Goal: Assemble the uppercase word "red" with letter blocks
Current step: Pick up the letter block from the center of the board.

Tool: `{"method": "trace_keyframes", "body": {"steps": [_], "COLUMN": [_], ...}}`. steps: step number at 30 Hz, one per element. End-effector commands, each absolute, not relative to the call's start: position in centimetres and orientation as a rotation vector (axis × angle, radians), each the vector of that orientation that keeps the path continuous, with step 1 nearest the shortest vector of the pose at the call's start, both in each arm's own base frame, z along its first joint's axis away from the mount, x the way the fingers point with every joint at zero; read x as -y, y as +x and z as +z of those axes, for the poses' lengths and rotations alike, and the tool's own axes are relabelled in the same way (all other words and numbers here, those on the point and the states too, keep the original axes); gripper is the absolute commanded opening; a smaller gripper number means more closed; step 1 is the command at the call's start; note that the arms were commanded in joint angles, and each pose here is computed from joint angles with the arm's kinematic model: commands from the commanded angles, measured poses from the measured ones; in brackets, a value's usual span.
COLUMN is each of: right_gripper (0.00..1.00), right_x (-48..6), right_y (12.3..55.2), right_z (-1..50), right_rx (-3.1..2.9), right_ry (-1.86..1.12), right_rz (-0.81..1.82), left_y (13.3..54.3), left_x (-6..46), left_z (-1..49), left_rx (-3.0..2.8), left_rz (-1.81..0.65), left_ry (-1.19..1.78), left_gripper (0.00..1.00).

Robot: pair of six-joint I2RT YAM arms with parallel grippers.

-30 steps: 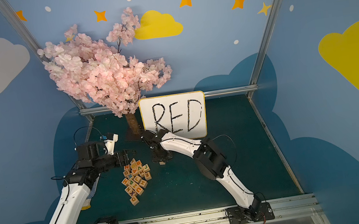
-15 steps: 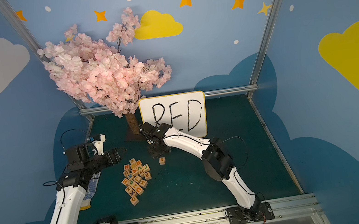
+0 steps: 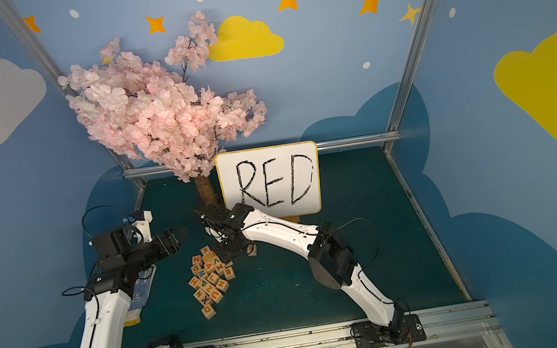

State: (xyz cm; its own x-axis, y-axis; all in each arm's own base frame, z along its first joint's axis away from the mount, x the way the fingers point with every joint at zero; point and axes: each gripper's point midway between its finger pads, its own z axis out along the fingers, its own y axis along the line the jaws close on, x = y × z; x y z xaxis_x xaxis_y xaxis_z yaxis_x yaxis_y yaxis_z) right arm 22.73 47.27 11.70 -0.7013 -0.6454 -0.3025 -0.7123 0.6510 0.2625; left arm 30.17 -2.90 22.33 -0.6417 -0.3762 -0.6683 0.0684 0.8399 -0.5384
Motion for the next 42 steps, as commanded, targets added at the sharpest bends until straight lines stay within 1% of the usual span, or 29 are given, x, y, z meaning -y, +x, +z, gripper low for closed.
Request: {"method": "trace_keyframes", "body": {"steps": [1,6,16,35,42], "right_gripper": [0.52,0.53,0.53,0.54,0.52], "right_x": [-47.9,-47.8,-48.1,-48.2,-48.3], "right_y": [21.5,21.0,20.1,20.7,21.1], "right_z": [10.9,9.0,7.1,5.4,4.8], "right_rx": [-2.763,-2.835,-2.878,-2.925,-2.945], "right_ry": [-1.080,-1.044,-1.079,-1.059,-1.042], "right_rz": [0.591,0.561,0.514,0.451,0.432], "left_y": [30.0,29.7,29.7,29.7,29.7], "left_x": [3.3,3.4,3.8,4.0,4.0], "left_z": [22.9,23.1,23.3,23.3,23.3], "left_rx": [-2.146,-2.132,-2.126,-2.130,-2.131], "left_rz": [-0.699,-0.700,-0.737,-0.741,-0.740], "left_ry": [-0.197,-0.190,-0.179,-0.172,-0.172], "left_gripper": [0.78,0.78,0.77,0.76,0.76]}}
